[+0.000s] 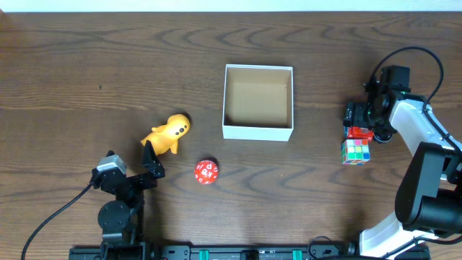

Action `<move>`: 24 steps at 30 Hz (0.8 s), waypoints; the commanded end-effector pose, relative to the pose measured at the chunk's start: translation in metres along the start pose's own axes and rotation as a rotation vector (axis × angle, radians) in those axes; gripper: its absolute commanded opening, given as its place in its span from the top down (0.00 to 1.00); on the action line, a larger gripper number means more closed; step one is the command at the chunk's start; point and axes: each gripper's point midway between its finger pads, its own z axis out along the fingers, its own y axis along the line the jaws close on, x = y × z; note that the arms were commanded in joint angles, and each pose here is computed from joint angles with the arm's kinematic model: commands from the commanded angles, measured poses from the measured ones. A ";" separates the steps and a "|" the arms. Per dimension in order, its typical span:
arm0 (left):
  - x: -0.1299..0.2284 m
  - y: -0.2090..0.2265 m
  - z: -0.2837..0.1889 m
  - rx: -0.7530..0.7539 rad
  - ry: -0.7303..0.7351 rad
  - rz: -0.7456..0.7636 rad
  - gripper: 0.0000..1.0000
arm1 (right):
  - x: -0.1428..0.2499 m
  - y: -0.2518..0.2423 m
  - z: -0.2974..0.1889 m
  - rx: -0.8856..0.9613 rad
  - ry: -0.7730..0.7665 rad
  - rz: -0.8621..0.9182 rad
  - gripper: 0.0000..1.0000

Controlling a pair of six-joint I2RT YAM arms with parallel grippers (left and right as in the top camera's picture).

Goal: Pack container
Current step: 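Close the right gripper on the red toy car and lift it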

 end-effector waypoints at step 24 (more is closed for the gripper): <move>0.017 0.006 0.001 -0.022 0.047 0.021 0.02 | -0.023 0.031 -0.033 -0.030 -0.106 -0.044 0.33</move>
